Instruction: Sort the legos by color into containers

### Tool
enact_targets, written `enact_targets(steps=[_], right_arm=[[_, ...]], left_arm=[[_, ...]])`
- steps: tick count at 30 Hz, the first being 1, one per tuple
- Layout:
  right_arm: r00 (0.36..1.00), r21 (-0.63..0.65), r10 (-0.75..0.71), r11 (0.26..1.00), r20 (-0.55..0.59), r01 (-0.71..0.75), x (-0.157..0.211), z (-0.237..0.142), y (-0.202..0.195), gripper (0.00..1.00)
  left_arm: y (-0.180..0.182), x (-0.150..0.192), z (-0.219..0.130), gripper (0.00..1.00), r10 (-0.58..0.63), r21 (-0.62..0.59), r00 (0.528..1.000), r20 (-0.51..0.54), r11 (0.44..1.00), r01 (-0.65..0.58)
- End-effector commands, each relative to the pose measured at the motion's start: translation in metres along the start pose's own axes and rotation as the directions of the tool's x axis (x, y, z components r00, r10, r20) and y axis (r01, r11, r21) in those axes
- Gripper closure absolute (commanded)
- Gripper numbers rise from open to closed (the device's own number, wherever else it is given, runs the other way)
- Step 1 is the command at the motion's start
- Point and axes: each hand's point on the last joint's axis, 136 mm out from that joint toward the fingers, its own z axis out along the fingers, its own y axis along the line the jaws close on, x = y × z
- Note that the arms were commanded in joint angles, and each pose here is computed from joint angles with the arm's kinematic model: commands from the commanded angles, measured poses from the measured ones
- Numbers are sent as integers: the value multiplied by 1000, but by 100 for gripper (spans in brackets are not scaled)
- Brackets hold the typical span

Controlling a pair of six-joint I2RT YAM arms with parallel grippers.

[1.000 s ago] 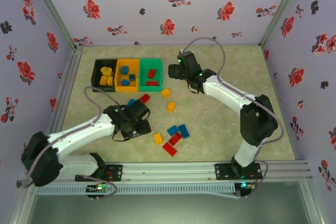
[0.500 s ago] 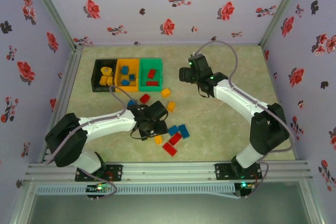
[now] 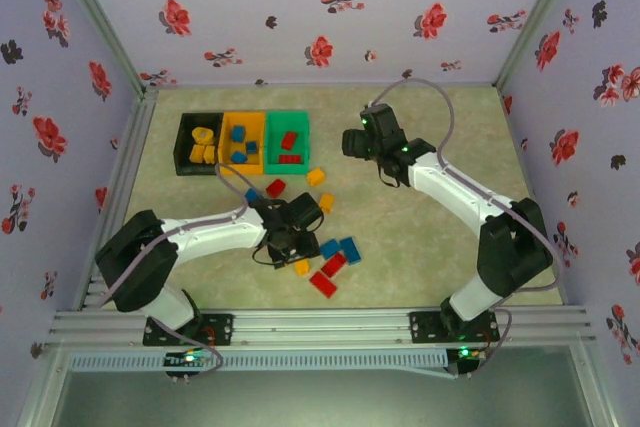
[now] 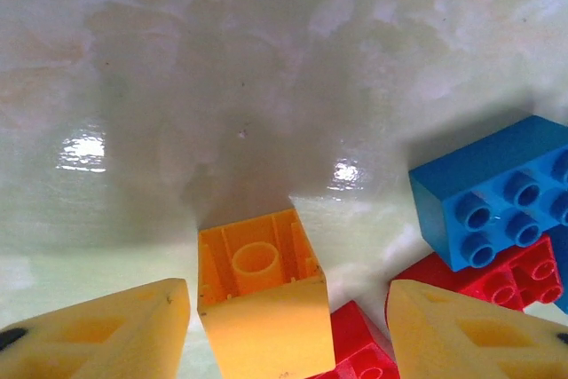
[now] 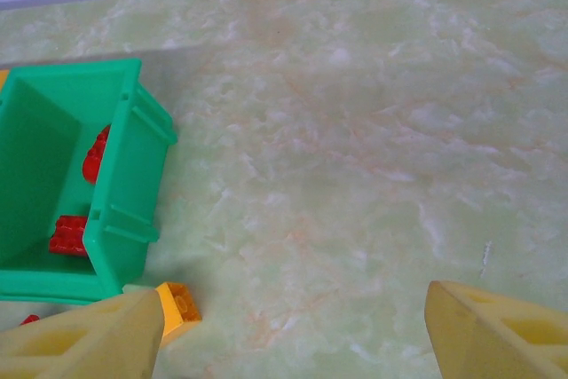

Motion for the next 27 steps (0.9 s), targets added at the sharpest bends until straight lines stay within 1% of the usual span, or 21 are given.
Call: enact_targets(steps=[1, 6, 9, 14, 16, 18, 20, 23, 27], right_arm=[[1000, -7, 20, 1000, 5, -20, 0, 0, -2, 23], [1000, -22, 25, 999, 1, -25, 0, 3, 2, 24], [1000, -23, 27, 999, -1, -27, 0, 4, 2, 24], [999, -29, 32, 999, 3, -32, -1, 3, 4, 24], [999, -34, 33, 999, 1, -33, -1, 2, 4, 24], [999, -35, 33, 999, 3, -33, -2, 1, 4, 24], [999, -36, 36, 999, 6, -36, -2, 0, 4, 24], [999, -37, 37, 999, 10, -37, -3, -2, 4, 24], [999, -39, 38, 999, 10, -37, -3, -2, 4, 24]], left_arm=[[-3, 10, 3, 43, 6, -14, 999, -34, 1000, -6], [1, 14, 8, 48, 14, -32, 999, -44, 999, -15], [1, 14, 9, 52, 23, -32, 999, -44, 999, -25], [5, 13, 9, 68, 40, -46, 999, -37, 998, -42], [7, 14, 11, 73, 39, -47, 998, -40, 998, -40], [3, 12, 6, 76, 39, -22, 999, -36, 999, -39], [-1, 4, -5, 77, 43, -1, 999, -13, 999, -43], [5, -17, -27, 77, 41, -3, 998, 44, 999, -41], [18, -58, -61, 77, 47, 2, 989, 137, 999, -48]])
